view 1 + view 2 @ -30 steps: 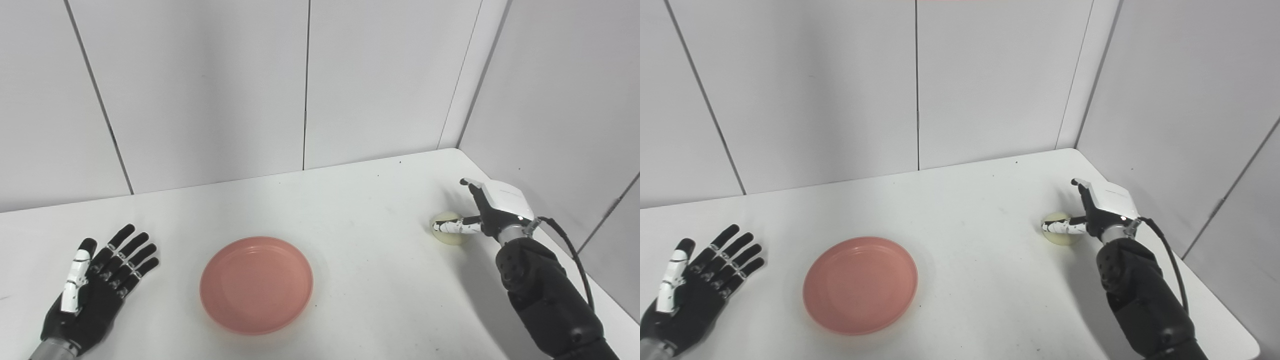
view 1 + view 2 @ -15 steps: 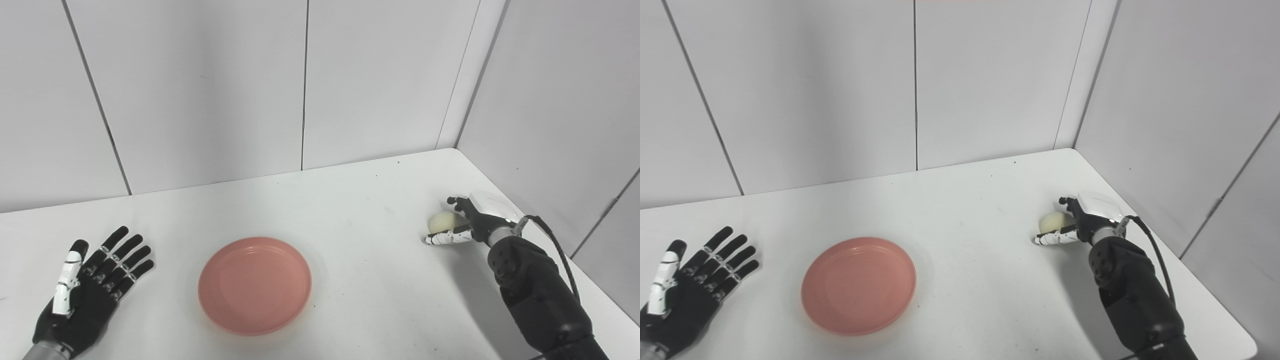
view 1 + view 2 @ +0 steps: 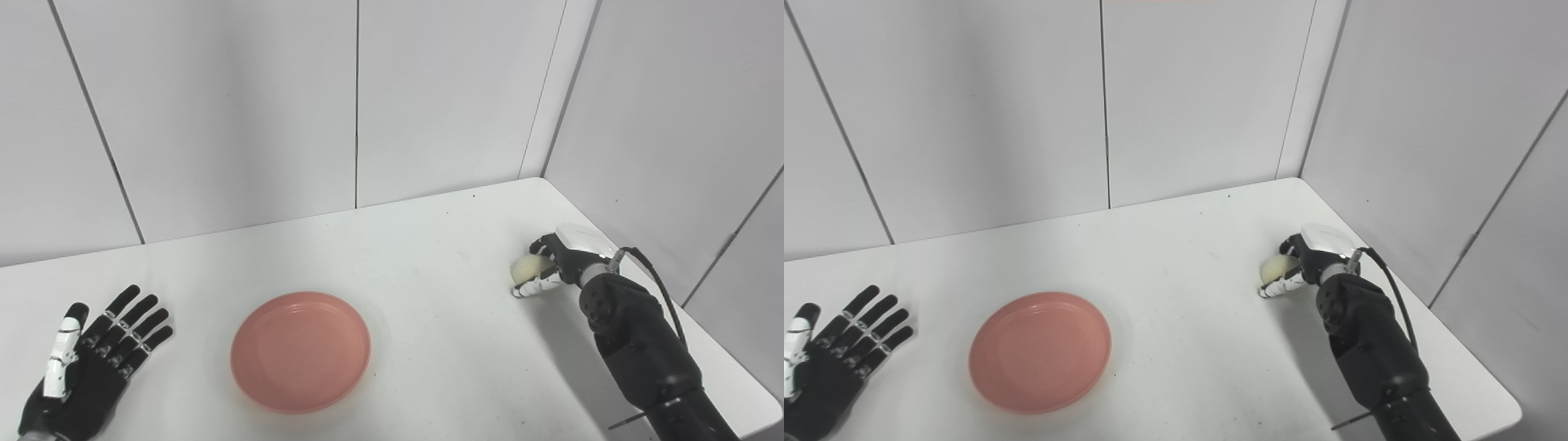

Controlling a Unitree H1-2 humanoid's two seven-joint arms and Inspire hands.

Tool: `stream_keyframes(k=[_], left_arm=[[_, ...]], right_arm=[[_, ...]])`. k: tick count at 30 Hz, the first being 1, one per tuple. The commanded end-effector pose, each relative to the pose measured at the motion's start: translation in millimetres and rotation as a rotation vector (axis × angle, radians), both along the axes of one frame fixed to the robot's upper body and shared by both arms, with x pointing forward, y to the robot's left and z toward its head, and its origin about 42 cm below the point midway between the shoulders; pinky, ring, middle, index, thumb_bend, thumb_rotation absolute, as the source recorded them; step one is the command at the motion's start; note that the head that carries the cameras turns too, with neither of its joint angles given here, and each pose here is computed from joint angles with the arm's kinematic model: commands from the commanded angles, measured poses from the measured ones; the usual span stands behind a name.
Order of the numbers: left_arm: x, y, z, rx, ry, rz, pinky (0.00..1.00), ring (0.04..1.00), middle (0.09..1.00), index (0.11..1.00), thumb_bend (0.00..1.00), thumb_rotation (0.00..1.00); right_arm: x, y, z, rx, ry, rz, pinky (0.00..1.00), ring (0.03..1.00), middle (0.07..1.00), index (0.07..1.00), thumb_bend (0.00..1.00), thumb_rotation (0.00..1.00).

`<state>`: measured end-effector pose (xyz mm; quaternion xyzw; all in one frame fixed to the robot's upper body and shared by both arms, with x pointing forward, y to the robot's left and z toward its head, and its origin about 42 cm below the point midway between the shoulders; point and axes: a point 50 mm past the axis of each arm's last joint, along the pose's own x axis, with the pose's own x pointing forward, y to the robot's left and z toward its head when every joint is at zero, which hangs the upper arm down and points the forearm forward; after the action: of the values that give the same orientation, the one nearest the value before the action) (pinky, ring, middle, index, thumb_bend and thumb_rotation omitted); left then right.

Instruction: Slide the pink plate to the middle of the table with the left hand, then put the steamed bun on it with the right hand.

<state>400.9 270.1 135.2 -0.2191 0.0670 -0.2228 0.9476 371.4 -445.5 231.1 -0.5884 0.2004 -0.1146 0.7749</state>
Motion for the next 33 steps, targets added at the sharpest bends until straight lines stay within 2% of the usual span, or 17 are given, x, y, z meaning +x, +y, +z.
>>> stream_keyframes(k=[1, 2, 4, 7, 15, 19, 21, 23, 27, 31, 33], left_arm=[[-16, 12, -28, 0.039, 0.153, 0.021, 0.85, 0.860, 0.875, 0.883, 0.60, 0.82], [-16, 12, -28, 0.041, 0.152, 0.021, 0.85, 0.860, 0.874, 0.884, 0.60, 0.82], [-16, 12, -28, 0.046, 0.149, 0.022, 0.85, 0.859, 0.874, 0.882, 0.60, 0.83], [-16, 12, -29, 0.043, 0.148, 0.019, 0.85, 0.857, 0.872, 0.878, 0.60, 0.83], [-15, 9, -31, 0.033, 0.152, 0.012, 0.85, 0.860, 0.876, 0.886, 0.61, 0.82], [-16, 4, -32, 0.037, 0.154, 0.017, 0.84, 0.856, 0.872, 0.881, 0.62, 0.81], [-17, 0, -32, 0.047, 0.144, 0.013, 0.85, 0.859, 0.876, 0.886, 0.62, 0.82], [-18, -4, -33, 0.048, 0.130, 0.001, 0.85, 0.862, 0.879, 0.887, 0.62, 0.82], [-21, -20, -31, 0.060, 0.106, -0.012, 0.87, 0.876, 0.892, 0.897, 0.61, 0.84], [-25, -42, -25, 0.065, 0.094, -0.026, 0.92, 0.912, 0.925, 0.930, 0.61, 0.87], [-28, -59, -21, 0.070, 0.097, -0.025, 0.95, 0.933, 0.947, 0.953, 0.59, 0.90]], right_arm=[[5, -10, 23, -0.053, -0.079, -0.009, 0.29, 0.374, 0.438, 0.537, 0.54, 0.01], [5, -11, 23, -0.053, -0.083, -0.017, 0.28, 0.365, 0.459, 0.513, 0.53, 0.00], [6, -11, 23, -0.064, -0.080, -0.024, 0.30, 0.383, 0.433, 0.516, 0.53, 0.00], [6, -12, 22, -0.084, -0.070, -0.027, 0.33, 0.412, 0.447, 0.509, 0.53, 0.00], [5, -14, 22, -0.074, -0.056, -0.028, 0.33, 0.401, 0.449, 0.513, 0.53, 0.00], [4, -15, 25, -0.026, -0.091, -0.012, 0.33, 0.400, 0.436, 0.517, 0.52, 0.00], [3, -16, 28, -0.003, -0.113, -0.003, 0.27, 0.343, 0.468, 0.495, 0.53, 0.00], [5, -10, 35, -0.005, -0.143, 0.013, 0.28, 0.346, 0.477, 0.489, 0.53, 0.00], [6, 5, 55, -0.026, -0.198, 0.091, 0.31, 0.392, 0.418, 0.523, 0.52, 0.00], [12, 20, 69, -0.031, -0.227, 0.168, 0.36, 0.444, 0.430, 0.524, 0.52, 0.00], [21, 34, 77, -0.040, -0.255, 0.267, 0.36, 0.437, 0.430, 0.530, 0.52, 0.00]])
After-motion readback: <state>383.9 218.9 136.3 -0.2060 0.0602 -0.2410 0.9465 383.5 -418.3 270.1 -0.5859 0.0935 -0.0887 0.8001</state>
